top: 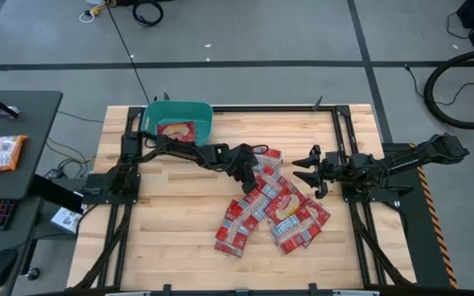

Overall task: Sort popcorn bags into baskets
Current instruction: Put the popcorn sachet into the bin

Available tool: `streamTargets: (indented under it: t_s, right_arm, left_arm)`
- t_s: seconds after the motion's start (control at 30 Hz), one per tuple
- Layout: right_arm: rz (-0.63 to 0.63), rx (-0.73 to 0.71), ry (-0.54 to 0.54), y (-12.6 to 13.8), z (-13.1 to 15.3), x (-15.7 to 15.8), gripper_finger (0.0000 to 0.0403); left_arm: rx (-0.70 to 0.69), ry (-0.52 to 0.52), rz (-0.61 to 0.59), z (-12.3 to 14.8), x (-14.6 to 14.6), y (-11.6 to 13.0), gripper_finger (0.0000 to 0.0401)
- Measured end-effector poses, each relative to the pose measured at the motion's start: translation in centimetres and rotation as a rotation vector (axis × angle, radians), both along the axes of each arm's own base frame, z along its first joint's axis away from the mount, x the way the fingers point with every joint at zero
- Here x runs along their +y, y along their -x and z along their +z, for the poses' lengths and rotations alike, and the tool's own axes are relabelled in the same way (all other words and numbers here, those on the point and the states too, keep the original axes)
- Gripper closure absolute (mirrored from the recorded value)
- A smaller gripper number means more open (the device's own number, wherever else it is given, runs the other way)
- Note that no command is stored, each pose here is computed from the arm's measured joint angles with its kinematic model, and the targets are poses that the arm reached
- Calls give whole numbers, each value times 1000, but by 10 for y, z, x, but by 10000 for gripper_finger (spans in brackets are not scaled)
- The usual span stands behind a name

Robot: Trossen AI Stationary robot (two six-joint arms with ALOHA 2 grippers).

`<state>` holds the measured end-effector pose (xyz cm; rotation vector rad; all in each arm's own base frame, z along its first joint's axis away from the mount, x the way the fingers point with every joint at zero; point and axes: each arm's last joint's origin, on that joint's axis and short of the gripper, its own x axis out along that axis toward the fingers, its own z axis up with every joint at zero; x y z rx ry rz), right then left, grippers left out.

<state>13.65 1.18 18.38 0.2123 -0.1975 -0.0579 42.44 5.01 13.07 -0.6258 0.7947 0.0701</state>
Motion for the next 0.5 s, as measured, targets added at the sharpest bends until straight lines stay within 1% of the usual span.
streamTargets:
  t_s: [0.1, 0.2, 0.27, 0.4, 0.5]
  right_arm:
    - [0, 0, 0, 0, 0, 0, 214]
    - [0, 0, 0, 0, 0, 0, 214]
    - [0, 0, 0, 0, 0, 0, 214]
    - [0, 0, 0, 0, 0, 0, 214]
    - [1, 0, 0, 0, 0, 0, 214]
  left_arm:
    - [17, -6, 9, -1, 1, 1, 225]
    - [71, -73, 29, -5, 2, 5, 225]
    - [59, -92, 24, -5, 3, 4, 225]
    - [5, -72, -8, -1, -1, 0, 225]
    - [-6, -66, -12, -1, -3, -1, 225]
